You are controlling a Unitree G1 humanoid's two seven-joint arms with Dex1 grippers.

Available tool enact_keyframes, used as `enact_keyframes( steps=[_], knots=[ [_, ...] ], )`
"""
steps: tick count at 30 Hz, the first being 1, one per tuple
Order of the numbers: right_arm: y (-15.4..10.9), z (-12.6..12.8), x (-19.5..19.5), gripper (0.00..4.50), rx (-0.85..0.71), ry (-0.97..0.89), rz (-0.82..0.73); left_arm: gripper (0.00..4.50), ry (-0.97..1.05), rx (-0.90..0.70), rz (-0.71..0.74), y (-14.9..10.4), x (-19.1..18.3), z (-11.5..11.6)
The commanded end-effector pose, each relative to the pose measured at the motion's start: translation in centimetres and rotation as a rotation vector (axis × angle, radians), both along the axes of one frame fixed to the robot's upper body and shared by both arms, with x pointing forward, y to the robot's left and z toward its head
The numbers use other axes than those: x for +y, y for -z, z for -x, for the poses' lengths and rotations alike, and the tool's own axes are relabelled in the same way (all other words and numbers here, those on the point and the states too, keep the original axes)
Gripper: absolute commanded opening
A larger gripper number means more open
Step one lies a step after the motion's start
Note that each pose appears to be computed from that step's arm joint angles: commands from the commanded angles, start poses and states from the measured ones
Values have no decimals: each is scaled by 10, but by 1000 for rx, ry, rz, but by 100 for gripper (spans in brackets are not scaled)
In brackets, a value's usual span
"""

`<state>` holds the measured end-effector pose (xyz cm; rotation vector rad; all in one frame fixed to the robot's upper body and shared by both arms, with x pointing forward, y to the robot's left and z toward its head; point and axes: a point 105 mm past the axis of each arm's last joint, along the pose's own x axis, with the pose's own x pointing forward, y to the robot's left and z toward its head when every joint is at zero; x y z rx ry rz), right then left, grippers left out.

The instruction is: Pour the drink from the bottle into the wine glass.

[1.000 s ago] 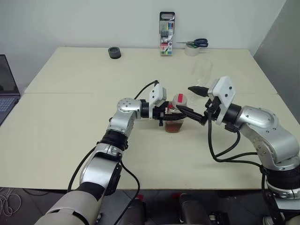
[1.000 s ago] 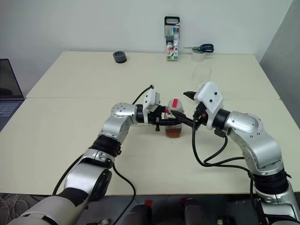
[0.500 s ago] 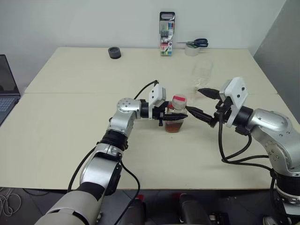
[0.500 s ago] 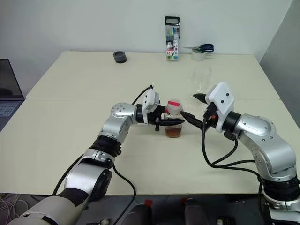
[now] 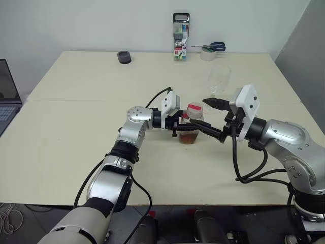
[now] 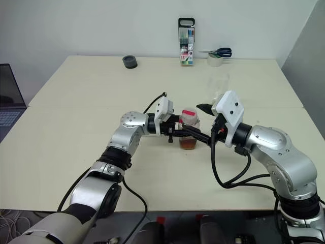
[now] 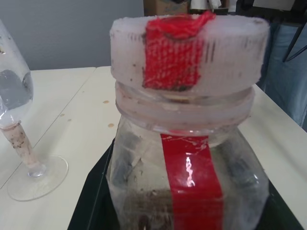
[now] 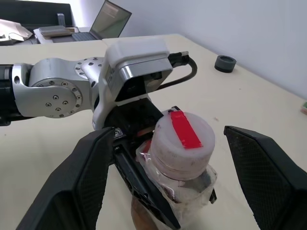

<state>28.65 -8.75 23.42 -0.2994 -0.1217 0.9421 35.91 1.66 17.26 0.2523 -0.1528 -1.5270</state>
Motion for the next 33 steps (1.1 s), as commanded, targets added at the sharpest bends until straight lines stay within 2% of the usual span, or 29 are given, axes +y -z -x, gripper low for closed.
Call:
enact_keyframes(
  steps=[1,11,14,15,33],
  knots=[
    [-14,8,3,388,-52,-20,-32,167,17,-53,37,-18,-3,2],
    [-24,12,5,388,-68,-42,-59,167,16,-54,37,-17,-2,2],
    [-26,12,8,445,-70,-35,-79,167,21,-56,37,-17,-3,3],
    [-26,11,9,450,-70,-31,-80,167,21,-57,39,-17,-3,3],
    [-20,-7,13,450,-103,46,-36,167,30,-55,43,-16,-7,5]
  ],
)
